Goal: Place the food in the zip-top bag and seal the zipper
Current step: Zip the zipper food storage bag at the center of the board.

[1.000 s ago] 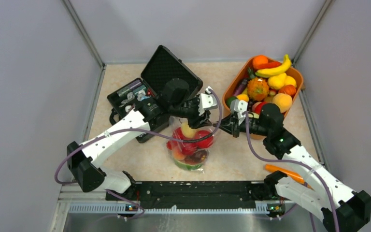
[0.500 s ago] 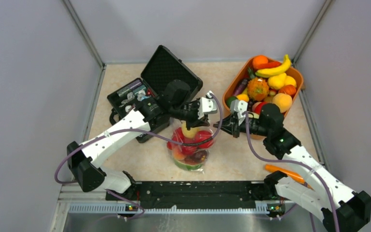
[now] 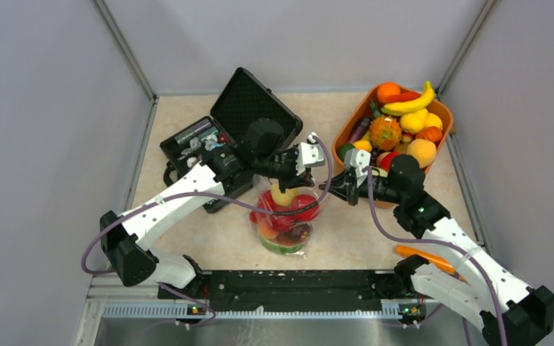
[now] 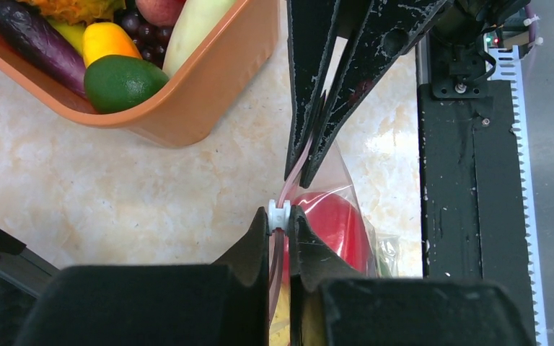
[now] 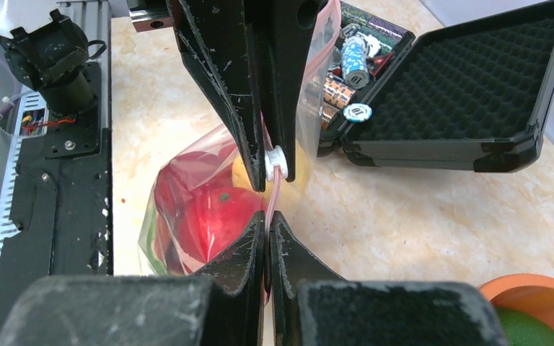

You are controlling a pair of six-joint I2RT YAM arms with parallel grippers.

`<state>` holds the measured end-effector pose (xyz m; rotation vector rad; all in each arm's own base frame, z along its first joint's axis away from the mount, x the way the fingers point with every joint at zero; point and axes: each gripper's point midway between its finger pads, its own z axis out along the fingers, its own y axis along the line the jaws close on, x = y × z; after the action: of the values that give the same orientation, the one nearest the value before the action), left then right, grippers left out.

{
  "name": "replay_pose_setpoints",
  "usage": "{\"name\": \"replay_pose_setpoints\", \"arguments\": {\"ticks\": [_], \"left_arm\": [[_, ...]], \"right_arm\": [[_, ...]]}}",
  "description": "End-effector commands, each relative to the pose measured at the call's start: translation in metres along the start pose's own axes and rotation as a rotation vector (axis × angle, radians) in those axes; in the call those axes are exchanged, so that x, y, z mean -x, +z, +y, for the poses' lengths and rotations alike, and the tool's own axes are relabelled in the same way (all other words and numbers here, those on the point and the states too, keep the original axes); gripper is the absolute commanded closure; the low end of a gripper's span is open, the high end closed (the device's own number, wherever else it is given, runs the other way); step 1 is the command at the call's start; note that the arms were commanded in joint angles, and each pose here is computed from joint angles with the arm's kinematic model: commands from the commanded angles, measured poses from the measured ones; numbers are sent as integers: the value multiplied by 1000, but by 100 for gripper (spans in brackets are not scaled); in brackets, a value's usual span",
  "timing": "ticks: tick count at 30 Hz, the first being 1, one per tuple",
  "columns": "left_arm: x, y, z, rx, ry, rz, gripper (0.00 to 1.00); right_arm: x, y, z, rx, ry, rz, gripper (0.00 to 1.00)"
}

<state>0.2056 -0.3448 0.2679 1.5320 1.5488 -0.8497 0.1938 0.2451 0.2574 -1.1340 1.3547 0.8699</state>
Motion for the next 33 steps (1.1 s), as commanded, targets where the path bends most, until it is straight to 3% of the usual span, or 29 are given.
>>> {"name": "replay_pose_setpoints", "arguments": {"ticks": [1,10,16,19,21,25,26,31,33], "left_arm": [[14,-7,3,26,43,-49,100],[-12,-19,18,130,37,25,100],[0,-22,17,122,56,-34,100],[14,-19,16,105,35,-87,83],[19,-18,13,81,28,-107,63],[23,-15,8,48,22,-127,51],[25,-15,6,36,22,-133,53],[20,-16,1,14,22,-114,80],[13,-16,2,22,22,-91,81]], "right_arm": [[30,0,-3,-2,-77,-69,100],[30,-3,-5,-24,-93,-58,100],[30,0,-3,-3,-85,-70,100],[31,1,-2,5,-81,-77,100],[33,1,-1,11,-81,-80,100],[35,0,-1,11,-83,-85,100],[35,0,-1,11,-84,-86,100],[35,0,-2,-1,-82,-85,100],[37,0,-2,-2,-80,-90,100]]}}
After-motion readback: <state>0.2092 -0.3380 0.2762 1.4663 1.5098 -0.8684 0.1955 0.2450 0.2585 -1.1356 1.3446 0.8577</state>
